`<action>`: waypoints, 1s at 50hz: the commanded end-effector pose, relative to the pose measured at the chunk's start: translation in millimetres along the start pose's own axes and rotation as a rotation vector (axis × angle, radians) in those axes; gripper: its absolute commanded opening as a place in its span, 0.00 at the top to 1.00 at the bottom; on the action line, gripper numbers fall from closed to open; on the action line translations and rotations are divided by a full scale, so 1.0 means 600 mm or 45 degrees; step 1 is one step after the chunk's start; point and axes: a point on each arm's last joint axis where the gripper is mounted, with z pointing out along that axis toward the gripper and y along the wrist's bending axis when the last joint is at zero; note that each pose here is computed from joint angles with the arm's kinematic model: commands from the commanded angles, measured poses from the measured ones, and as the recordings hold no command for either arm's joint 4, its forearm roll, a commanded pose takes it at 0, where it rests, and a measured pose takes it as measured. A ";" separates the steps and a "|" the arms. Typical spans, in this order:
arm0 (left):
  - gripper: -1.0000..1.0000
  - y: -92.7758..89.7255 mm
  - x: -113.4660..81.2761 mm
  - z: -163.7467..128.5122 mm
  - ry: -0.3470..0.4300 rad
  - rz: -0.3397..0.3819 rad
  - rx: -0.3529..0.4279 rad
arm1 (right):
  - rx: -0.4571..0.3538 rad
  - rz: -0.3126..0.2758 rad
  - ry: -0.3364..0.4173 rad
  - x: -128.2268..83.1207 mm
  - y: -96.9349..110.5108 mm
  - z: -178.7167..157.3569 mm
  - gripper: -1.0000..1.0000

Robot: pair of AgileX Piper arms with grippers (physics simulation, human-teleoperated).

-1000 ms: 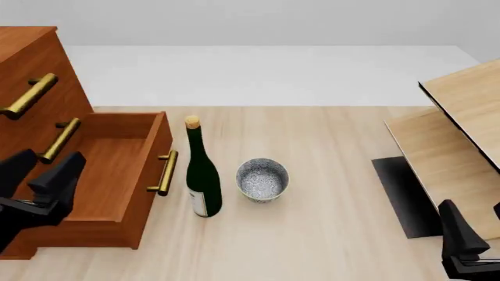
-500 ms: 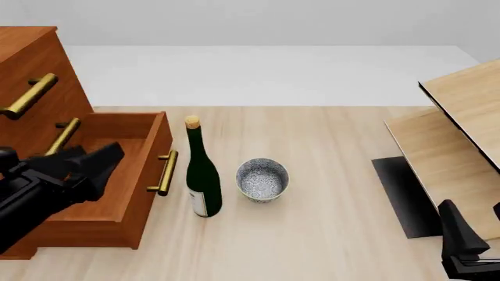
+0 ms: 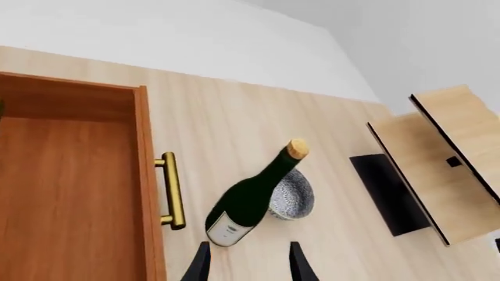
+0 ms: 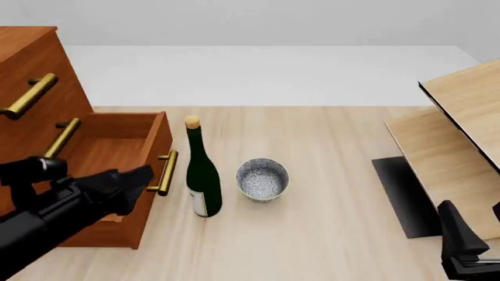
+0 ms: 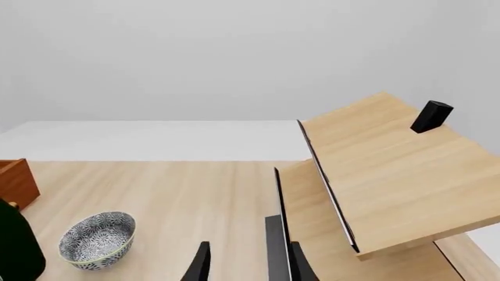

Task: Close the bottom drawer of the cabinet and open the top drawer.

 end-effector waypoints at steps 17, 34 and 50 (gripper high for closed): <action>0.00 0.012 0.069 0.029 0.130 -0.193 0.025 | 0.005 0.004 0.002 0.000 0.000 0.001 0.00; 0.00 0.026 0.101 0.038 0.148 -0.303 0.018 | 0.007 0.011 0.005 0.000 -0.001 0.003 0.00; 0.00 0.039 0.124 0.041 0.162 -0.363 -0.001 | 0.003 0.014 0.008 0.000 0.000 0.003 0.00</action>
